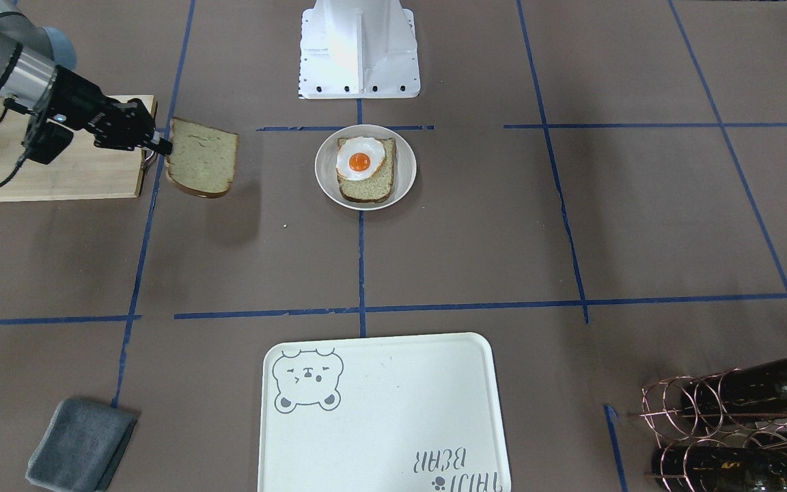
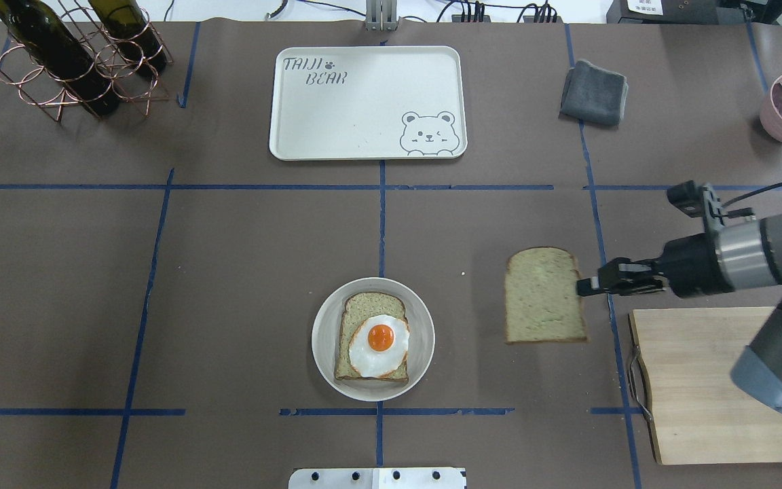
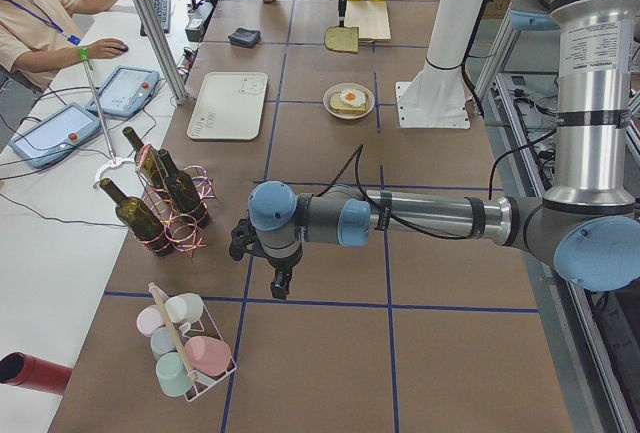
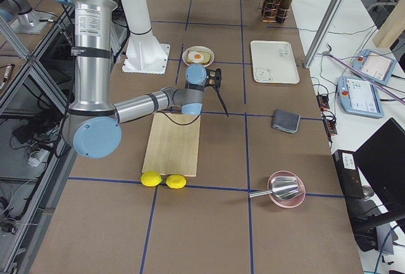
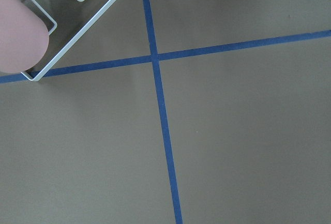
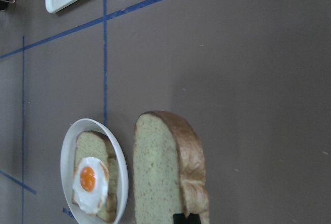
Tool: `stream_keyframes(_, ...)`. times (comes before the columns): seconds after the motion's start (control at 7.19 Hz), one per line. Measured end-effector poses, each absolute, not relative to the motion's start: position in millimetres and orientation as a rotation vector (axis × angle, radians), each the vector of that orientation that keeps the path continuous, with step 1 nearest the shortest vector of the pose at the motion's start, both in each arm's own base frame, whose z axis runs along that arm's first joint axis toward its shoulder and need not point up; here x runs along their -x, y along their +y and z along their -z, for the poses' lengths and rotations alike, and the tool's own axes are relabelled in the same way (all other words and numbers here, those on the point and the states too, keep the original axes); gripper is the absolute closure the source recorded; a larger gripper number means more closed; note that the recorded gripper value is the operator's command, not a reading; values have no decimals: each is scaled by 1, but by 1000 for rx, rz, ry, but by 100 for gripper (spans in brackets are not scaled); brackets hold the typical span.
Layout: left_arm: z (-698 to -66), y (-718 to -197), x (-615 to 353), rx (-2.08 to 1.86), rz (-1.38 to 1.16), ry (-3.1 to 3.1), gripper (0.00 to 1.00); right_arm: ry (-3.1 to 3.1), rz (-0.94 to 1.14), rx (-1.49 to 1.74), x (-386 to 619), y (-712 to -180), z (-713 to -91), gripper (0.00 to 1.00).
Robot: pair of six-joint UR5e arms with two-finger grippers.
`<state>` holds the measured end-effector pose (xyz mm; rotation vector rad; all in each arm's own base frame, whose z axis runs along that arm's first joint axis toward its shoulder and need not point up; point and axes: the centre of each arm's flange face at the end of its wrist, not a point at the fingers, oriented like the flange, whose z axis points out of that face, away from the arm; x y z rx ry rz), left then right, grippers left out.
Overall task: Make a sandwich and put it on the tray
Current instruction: 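Carry the bread slice with the right gripper over the egg on the plate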
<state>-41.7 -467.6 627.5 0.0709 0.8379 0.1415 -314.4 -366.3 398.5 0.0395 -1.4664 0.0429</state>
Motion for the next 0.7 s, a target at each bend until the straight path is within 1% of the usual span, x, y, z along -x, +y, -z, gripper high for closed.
stream_keyframes(0.14, -627, -468, 42, -71, -142, 839, 0, -1482, -57, -57, 359, -367, -360, 100)
stream_keyframes(0.42, -627, -468, 42, -71, -142, 839, 0, -1493, -78, -95, 443, -344, -290, 100)
stream_keyframes(0.7, -630, -468, 42, -66, -140, 839, 0, -1494, -80, -104, 480, -323, -260, 100)
